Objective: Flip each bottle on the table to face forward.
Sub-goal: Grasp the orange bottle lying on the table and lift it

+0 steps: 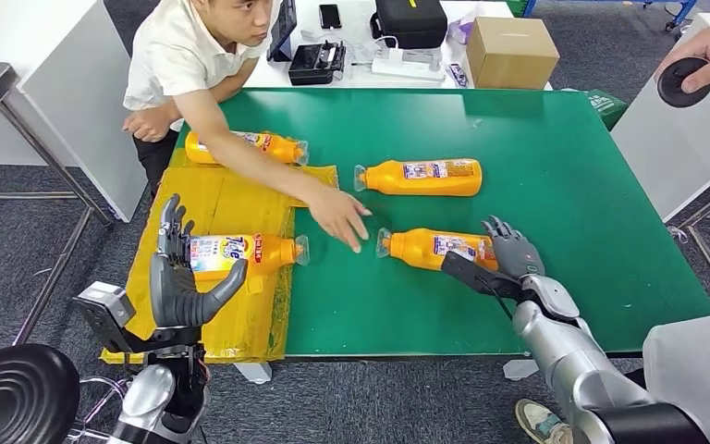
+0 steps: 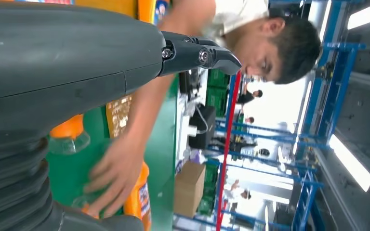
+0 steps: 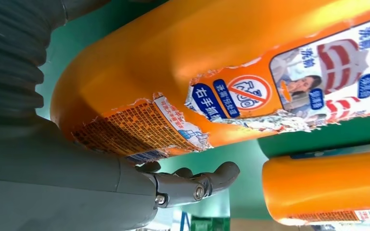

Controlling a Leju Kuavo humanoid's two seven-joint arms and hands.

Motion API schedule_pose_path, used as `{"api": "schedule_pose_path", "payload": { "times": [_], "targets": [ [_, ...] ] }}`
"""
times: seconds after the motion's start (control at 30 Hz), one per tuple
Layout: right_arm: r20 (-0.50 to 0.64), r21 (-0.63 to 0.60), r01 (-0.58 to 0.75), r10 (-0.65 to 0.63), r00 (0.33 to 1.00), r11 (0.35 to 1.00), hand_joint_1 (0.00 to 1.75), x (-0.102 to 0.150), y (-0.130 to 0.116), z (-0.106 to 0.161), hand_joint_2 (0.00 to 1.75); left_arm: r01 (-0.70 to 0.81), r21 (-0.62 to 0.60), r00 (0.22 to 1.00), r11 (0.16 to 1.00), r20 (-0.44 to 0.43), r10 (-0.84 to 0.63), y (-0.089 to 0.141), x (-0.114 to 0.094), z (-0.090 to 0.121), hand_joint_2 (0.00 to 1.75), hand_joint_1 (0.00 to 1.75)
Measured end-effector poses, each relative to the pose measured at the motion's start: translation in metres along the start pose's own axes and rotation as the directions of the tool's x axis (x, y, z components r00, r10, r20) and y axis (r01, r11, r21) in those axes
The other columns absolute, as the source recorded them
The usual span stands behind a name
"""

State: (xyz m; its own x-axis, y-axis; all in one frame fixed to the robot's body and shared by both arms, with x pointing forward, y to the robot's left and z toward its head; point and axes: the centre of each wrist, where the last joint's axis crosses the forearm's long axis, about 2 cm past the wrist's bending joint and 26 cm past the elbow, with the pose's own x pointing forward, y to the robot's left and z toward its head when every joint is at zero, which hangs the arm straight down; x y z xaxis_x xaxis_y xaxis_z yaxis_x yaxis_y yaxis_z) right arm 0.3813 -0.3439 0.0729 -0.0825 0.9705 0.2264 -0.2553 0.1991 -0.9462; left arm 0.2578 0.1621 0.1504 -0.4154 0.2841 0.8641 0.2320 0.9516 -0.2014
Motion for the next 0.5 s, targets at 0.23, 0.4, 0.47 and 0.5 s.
{"api": "schedule_pose_path", "payload": {
  "times": [0.23,0.4,0.47,0.5],
  "targets": [
    [0.005,0.075,0.027,-0.028,1.000,0.997,1.75,0.005,-0.008,-0.007,1.75,-0.036,-0.042,0.999,0.998,-0.012,0.036,-0.005,-0.001,-0.006,1.75,0.00],
    [0.044,0.194,0.283,-0.297,0.954,0.939,1.75,0.004,-0.008,-0.008,1.75,-0.124,-0.075,0.991,0.989,-0.064,0.119,-0.007,-0.003,-0.006,1.75,0.00],
    [0.089,0.247,0.437,-0.470,0.878,0.865,1.75,0.007,-0.001,-0.006,1.75,-0.199,-0.083,0.975,0.976,-0.122,0.188,-0.007,-0.005,-0.004,1.75,0.00],
    [0.114,0.274,0.503,-0.546,0.830,0.820,1.75,0.010,0.003,-0.005,1.75,-0.236,-0.083,0.963,0.968,-0.152,0.222,-0.007,-0.007,-0.002,1.75,0.00]
  ]
}}
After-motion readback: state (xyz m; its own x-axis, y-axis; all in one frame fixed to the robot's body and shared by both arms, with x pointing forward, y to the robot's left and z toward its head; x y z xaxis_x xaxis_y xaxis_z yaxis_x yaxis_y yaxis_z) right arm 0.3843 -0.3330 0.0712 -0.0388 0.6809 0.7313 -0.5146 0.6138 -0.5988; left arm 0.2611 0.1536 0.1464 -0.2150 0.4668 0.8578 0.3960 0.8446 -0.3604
